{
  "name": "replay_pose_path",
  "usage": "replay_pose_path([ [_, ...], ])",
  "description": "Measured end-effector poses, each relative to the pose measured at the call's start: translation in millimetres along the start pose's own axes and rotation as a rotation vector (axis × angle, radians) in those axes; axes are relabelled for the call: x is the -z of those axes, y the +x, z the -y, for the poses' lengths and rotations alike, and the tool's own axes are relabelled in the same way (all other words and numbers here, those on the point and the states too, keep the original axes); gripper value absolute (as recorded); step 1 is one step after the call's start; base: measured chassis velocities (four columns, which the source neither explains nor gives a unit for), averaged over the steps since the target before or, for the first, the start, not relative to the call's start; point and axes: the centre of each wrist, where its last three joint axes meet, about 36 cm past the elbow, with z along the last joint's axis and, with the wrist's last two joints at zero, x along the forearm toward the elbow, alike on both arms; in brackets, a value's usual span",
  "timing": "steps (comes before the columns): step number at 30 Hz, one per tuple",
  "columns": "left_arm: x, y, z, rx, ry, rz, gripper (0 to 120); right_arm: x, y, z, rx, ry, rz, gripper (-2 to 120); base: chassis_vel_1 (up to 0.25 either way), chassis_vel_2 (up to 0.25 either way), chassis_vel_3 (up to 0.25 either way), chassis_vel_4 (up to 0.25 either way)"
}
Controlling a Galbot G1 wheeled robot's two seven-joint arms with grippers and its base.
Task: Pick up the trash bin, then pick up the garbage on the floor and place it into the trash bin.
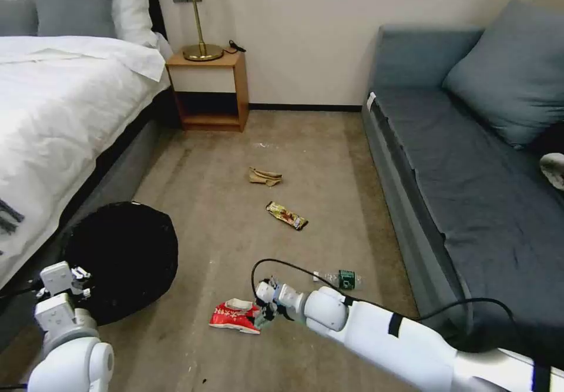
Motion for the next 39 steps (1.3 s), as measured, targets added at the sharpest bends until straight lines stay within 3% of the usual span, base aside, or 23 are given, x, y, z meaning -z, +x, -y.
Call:
replay_pose_path([
  [13,1.3,8.1,4.1,0.008,0.018,0.006,3,-6.1,-24.6,8.5,0.005,-0.032,0.024,100,0.000,0.000,0.000,0.000],
  [17,-0.2,9.3,4.7,0.012,0.020,0.003,3,-8.7,-32.9,9.6,0.011,-0.045,0.027,91,0.000,0.000,0.000,0.000],
  [19,-0.3,9.5,5.0,0.014,0.021,0.003,3,-8.2,-39.2,9.8,0.027,-0.047,0.031,78,0.000,0.000,0.000,0.000],
  [27,-1.5,7.3,6.3,0.015,0.020,0.001,3,-8.5,-50.0,11.6,0.030,-0.033,0.024,55,0.000,0.000,0.000,0.000],
  [28,-2.1,6.7,6.5,0.015,0.019,0.000,3,-10.7,-50.7,12.5,0.025,-0.031,0.019,47,0.000,0.000,0.000,0.000],
  [32,-2.4,4.2,6.8,0.014,0.016,0.001,3,-15.9,-50.3,15.5,0.014,-0.020,0.006,36,0.000,0.000,0.000,0.000],
  [34,-2.7,2.7,8.1,0.011,0.016,0.000,3,-20.6,-49.2,18.7,0.004,-0.017,0.003,23,0.000,0.000,0.000,0.000],
  [36,-2.8,2.6,8.4,0.011,0.016,0.000,3,-21.0,-49.0,19.1,0.003,-0.017,0.003,22,0.000,0.000,0.000,0.000],
  [39,-4.2,1.5,9.3,0.009,0.014,-0.004,3,-24.2,-45.5,23.0,0.000,-0.013,0.010,8,0.000,0.000,0.000,0.000],
])
